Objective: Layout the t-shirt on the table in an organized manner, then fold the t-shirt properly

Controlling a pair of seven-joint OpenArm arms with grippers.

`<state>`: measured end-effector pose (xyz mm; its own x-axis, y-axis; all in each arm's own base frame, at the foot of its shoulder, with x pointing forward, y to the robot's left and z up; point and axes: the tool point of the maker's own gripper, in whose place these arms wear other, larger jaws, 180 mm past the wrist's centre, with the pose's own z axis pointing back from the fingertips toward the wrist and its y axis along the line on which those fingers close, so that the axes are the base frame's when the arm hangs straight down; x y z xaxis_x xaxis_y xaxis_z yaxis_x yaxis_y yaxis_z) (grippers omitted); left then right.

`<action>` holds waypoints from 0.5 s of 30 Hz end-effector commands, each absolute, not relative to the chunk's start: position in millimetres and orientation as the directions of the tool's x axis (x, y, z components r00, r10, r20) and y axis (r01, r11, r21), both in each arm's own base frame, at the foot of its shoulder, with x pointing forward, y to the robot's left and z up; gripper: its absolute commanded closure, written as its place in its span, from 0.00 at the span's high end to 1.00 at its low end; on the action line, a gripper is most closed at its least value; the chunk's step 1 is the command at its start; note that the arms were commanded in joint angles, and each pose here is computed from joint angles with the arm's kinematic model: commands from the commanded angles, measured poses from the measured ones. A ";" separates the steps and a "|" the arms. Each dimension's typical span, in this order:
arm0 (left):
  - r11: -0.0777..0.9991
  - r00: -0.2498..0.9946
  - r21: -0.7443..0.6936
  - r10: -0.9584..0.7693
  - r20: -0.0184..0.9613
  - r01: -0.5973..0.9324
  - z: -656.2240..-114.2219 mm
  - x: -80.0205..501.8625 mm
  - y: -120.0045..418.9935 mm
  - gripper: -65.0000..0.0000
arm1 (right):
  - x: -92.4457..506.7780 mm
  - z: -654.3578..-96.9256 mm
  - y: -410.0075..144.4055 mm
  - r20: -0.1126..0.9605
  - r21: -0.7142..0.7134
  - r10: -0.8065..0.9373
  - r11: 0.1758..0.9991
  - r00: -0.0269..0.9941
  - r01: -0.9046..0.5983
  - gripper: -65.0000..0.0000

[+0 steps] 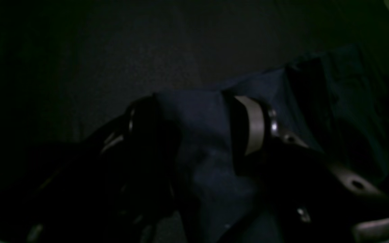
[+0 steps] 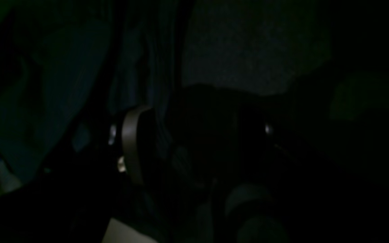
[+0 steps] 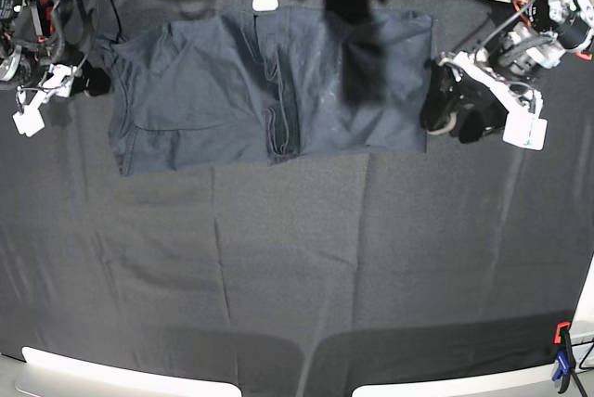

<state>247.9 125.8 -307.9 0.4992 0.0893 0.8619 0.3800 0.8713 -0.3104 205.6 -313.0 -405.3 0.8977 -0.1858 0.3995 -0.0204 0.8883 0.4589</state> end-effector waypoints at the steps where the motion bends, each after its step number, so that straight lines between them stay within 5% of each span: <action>1: 0.864 0.455 -0.306 0.102 0.885 0.400 -295.1 251.5 124.5 0.50 | 210.8 -400.0 -313.4 0.425 0.455 -0.177 0.889 0.888 -0.041 0.58; 15: 0.864 0.456 -0.305 0.101 0.884 0.400 -295.3 251.3 124.6 0.50 | 230.0 -400.6 -264.4 0.454 0.604 -0.284 0.795 0.844 -0.057 0.58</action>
